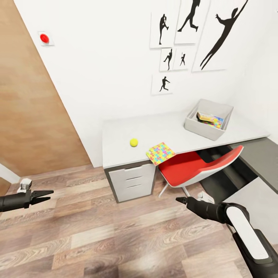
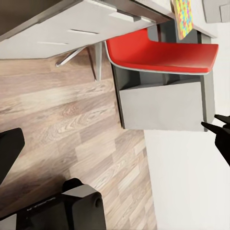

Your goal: Put all the toys in the child's room - the three board games (two on the bed and one on the table), the two jigsaw puzzles on the table, and the tennis ball on the table - inside the toy box on the table in the child's room.

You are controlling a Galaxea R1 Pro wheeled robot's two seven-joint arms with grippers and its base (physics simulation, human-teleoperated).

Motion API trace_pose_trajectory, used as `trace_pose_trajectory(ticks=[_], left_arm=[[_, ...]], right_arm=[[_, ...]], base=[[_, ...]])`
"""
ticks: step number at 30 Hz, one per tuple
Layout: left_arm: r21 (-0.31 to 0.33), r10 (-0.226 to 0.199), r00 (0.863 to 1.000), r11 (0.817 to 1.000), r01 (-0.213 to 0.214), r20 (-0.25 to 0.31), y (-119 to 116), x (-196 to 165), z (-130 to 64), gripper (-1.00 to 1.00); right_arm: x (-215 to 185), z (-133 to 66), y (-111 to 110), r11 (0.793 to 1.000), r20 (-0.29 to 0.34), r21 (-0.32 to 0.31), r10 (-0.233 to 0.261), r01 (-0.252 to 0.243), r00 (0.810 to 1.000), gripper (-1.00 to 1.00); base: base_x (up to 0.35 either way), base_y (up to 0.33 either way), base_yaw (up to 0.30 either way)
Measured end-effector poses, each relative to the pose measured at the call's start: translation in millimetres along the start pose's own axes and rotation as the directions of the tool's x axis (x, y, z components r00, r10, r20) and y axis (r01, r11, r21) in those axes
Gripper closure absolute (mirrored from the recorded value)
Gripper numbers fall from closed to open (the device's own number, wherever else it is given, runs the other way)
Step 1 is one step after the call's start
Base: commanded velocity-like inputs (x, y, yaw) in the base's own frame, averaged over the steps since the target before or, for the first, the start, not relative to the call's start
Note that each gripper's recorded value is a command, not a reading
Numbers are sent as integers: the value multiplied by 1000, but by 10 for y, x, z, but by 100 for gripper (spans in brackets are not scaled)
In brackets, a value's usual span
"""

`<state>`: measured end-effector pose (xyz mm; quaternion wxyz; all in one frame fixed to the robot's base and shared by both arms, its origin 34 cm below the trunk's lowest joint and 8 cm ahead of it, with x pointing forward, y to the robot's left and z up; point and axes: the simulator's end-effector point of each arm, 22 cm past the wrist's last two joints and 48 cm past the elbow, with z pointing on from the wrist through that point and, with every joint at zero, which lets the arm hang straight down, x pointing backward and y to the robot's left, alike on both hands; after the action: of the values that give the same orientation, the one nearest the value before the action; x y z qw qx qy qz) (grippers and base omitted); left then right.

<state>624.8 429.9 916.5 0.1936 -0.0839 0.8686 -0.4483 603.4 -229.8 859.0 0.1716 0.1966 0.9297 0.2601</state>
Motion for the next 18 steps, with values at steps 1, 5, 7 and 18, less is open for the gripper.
trace_pose_trajectory(ticks=[1,5,7,18], left_arm=[[0,1,1000,1000,-1,1,-7,-3,-4,-100],[2,6,1000,1000,-6,5,-34,-18,-21,-100],[4,9,1000,1000,-9,6,-48,-23,-27,-100],[9,24,1000,1000,-24,17,-123,-60,-72,-100]], right_arm=[[-4,-6,5,1000,1,-1,-1,1,1000,-100],[-21,-28,27,1000,7,-4,-4,4,1000,-100],[-28,-39,37,1000,9,-5,-5,5,1000,-100],[-46,-83,111,1000,20,-18,-7,7,1000,-100]], base=[[0,0,0],[0,0,0],[0,0,0],[0,0,0]])
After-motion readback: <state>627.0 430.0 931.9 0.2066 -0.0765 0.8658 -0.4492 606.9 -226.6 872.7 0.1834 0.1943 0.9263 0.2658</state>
